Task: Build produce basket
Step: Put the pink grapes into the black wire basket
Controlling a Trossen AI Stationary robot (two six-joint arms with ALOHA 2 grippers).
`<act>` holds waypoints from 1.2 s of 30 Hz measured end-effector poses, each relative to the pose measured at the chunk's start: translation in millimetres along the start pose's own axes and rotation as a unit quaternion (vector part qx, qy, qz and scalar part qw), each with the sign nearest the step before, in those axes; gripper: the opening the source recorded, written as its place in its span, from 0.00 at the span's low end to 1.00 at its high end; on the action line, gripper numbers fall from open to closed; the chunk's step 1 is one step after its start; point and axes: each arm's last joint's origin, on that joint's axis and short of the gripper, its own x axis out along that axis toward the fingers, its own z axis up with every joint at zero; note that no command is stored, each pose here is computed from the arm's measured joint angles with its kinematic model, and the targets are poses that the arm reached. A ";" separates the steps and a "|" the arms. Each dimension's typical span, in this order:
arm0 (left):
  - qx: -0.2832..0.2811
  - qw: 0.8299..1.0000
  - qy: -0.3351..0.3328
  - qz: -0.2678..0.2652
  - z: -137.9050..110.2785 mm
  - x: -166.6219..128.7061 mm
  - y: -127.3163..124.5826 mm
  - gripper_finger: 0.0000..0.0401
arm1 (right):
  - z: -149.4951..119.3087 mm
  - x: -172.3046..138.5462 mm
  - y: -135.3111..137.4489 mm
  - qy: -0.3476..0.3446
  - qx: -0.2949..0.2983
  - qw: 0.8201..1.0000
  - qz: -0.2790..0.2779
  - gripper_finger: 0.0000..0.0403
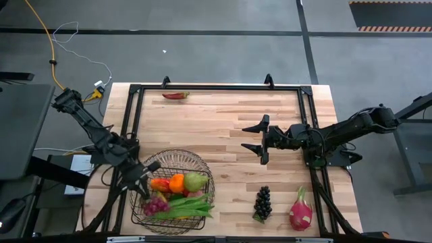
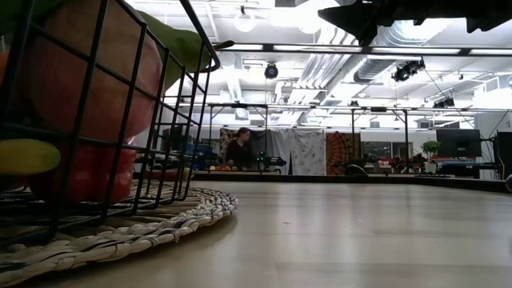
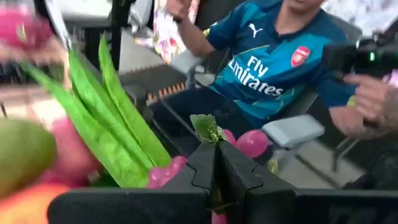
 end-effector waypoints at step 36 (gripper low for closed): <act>-0.326 0.926 0.125 0.141 -33.1 -6.7 10.1 0.05 | 0.0 0.1 0.0 0.000 -0.009 1.000 0.000 0.67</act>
